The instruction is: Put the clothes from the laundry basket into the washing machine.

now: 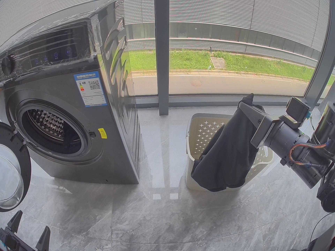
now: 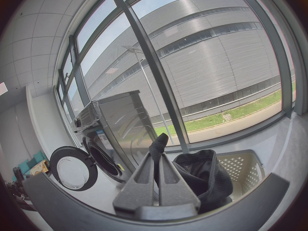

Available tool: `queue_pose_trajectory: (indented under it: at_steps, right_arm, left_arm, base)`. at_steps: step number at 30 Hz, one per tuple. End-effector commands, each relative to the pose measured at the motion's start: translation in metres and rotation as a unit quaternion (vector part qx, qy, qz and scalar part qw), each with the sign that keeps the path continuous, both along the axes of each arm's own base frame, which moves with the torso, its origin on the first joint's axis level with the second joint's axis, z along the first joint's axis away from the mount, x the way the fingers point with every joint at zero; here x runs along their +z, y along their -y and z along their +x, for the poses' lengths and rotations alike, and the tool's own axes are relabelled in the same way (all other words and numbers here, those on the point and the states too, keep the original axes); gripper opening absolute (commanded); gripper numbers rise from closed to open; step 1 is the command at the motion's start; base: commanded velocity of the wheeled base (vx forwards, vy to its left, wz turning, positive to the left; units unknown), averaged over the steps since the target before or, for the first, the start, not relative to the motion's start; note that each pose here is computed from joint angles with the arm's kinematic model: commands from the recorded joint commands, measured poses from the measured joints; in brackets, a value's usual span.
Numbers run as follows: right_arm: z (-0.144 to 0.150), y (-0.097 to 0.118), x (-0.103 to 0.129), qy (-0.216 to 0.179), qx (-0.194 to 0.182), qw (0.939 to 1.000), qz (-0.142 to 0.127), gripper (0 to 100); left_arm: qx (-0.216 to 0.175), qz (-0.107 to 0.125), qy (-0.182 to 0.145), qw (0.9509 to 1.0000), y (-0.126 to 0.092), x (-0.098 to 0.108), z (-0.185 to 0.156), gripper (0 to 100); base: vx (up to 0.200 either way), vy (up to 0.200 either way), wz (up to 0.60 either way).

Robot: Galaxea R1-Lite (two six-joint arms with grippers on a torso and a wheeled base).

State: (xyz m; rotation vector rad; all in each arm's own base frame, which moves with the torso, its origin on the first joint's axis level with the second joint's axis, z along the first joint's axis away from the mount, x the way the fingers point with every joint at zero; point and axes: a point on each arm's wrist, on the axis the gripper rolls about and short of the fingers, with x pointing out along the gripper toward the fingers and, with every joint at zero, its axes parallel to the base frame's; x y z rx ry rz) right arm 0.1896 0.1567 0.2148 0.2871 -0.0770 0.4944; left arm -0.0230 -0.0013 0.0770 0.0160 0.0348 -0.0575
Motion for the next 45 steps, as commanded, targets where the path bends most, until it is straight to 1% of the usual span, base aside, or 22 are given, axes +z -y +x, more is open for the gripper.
queue_pose_trajectory:
  at_steps: [1,4,8,11,14,17,20,24,26,31,41,45]
  right_arm:
    - [0.001,-0.003,0.004,0.012,0.005,0.9999,0.011,0]
    - [0.000,-0.003,0.006,0.017,0.005,0.9997,0.015,0]
    - [-0.005,-0.009,0.005,0.015,0.021,0.9996,0.015,0]
    - [-0.006,-0.010,0.004,0.017,0.025,0.9994,0.016,0]
    - [-0.011,-0.016,0.003,0.019,0.040,0.9988,0.019,0]
    - [-0.011,-0.019,0.001,0.018,0.045,0.9986,0.018,0]
    - [-0.011,-0.020,0.001,0.020,0.048,0.9985,0.019,0]
    - [-0.015,-0.023,0.005,0.034,0.056,0.9973,0.034,0]
    - [-0.015,-0.023,0.005,0.034,0.057,0.9973,0.033,0]
    - [-0.013,-0.026,0.001,0.028,0.057,0.9976,0.028,0]
    - [-0.012,-0.026,-0.001,0.025,0.056,0.9978,0.025,0]
    - [-0.013,-0.026,-0.004,0.021,0.056,0.9980,0.021,0]
  left_arm:
    - [0.000,0.000,-0.001,1.0000,0.000,-0.005,0.000,100]
    - [0.000,0.000,-0.001,1.0000,0.000,-0.005,0.000,100]
    - [0.001,-0.001,-0.002,1.0000,0.000,-0.005,0.000,100]
    - [0.000,-0.001,-0.001,1.0000,0.000,-0.005,0.000,100]
    - [0.000,-0.001,-0.002,1.0000,0.000,-0.005,0.000,100]
    - [0.000,-0.001,-0.002,1.0000,0.000,-0.005,0.000,100]
    - [0.000,-0.001,-0.001,1.0000,0.000,-0.005,0.000,100]
    - [0.000,-0.001,-0.002,1.0000,0.000,-0.005,0.000,100]
    - [0.000,-0.001,-0.002,1.0000,0.000,-0.005,0.000,100]
    - [0.000,-0.001,-0.001,1.0000,0.000,-0.005,0.000,100]
    - [0.000,-0.001,-0.002,1.0000,0.000,-0.005,0.000,100]
    - [-0.001,0.000,-0.002,1.0000,0.000,-0.005,0.000,100]
  base:
    - [0.000,0.200,0.00]
    - [0.000,0.200,0.00]
    - [0.000,0.200,0.00]
    - [0.000,0.200,0.00]
    - [0.000,0.200,0.00]
    - [0.000,0.200,0.00]
    - [0.000,0.000,0.00]
    - [0.000,0.000,0.00]
    - [0.000,0.000,0.00]
    - [-0.200,0.000,0.00]
    - [-0.200,0.000,0.00]
    - [0.000,0.000,0.00]
